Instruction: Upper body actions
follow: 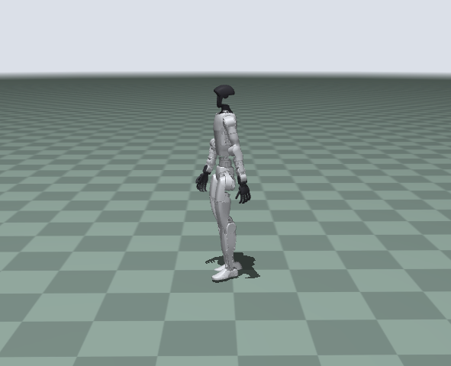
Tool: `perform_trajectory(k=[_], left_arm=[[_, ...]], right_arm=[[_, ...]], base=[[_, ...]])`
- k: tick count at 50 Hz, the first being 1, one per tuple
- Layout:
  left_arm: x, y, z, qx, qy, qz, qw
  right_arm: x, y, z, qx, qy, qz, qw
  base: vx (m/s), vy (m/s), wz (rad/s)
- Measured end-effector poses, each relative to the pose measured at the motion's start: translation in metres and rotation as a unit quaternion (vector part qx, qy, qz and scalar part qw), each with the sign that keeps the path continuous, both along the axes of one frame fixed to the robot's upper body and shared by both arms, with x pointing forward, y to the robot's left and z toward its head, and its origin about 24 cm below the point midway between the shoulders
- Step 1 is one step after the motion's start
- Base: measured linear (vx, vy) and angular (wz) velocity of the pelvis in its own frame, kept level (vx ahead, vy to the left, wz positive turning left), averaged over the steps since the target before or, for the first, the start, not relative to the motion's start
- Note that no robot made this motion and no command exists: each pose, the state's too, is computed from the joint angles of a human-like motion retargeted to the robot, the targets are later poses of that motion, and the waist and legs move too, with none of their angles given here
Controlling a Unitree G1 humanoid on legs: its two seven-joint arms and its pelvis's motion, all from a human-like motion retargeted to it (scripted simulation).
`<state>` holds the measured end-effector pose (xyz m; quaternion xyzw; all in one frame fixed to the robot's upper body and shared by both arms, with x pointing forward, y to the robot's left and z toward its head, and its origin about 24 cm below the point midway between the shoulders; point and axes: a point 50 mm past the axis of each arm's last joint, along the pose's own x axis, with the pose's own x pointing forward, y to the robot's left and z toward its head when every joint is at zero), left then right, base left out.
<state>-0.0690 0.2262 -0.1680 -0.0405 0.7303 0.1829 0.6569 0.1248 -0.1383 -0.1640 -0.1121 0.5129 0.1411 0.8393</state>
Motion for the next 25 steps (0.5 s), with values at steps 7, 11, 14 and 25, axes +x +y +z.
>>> perform_trajectory(k=[7,11,14,25], left_arm=[[0.052,0.007,-0.003,0.010,-0.052,-0.060,0.997],[0.112,0.000,-0.004,0.006,-0.138,-0.070,0.988],[0.188,-0.004,0.010,0.033,-0.263,-0.058,0.962],[0.431,-0.024,0.199,0.115,-0.635,-0.171,0.745]], right_arm=[[-0.030,-0.029,-0.006,-0.072,0.013,0.008,0.997],[-0.065,-0.046,-0.011,-0.129,0.039,0.011,0.991],[-0.111,-0.067,-0.012,-0.171,0.110,0.008,0.979],[-0.323,-0.103,0.050,-0.223,0.508,-0.026,0.832]], base=[[0.14,0.19,-0.07],[0.06,0.23,-0.56],[-0.06,0.30,0.10],[0.03,0.13,1.00]])
